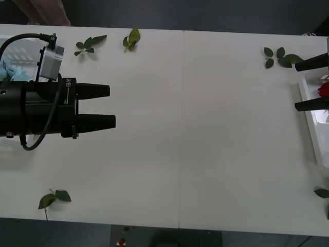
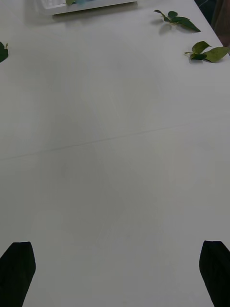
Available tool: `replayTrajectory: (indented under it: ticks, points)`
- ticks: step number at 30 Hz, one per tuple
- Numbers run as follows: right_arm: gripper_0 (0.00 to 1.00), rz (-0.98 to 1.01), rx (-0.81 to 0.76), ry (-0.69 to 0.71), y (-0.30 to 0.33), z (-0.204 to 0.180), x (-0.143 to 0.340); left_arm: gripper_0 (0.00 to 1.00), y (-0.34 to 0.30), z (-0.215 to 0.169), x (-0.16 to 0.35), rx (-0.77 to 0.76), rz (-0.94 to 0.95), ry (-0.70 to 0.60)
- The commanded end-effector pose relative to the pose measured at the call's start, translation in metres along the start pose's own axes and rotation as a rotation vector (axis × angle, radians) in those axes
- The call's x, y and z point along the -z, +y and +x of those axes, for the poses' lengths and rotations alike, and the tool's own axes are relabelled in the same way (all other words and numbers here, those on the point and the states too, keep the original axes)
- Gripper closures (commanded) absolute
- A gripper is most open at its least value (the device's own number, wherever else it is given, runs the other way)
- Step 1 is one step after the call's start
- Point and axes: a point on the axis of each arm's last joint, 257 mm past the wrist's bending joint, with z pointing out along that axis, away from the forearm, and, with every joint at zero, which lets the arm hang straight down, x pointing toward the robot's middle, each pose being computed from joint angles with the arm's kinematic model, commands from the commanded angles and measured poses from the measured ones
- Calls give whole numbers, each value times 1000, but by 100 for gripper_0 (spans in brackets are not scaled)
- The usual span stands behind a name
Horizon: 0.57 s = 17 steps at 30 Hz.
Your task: Put the red flowers into the right box and the blue flowers into the left box
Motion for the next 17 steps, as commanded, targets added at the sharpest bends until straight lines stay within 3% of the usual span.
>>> replayTrajectory:
  ticks: [1, 17]
  points:
    - [0, 25, 27, 25, -8, -6, 15, 0, -14, -16, -6, -126, 35, -15]
    - [0, 25, 27, 25, -8, -6, 15, 0, -19, -20, -9, -119, 53, -33]
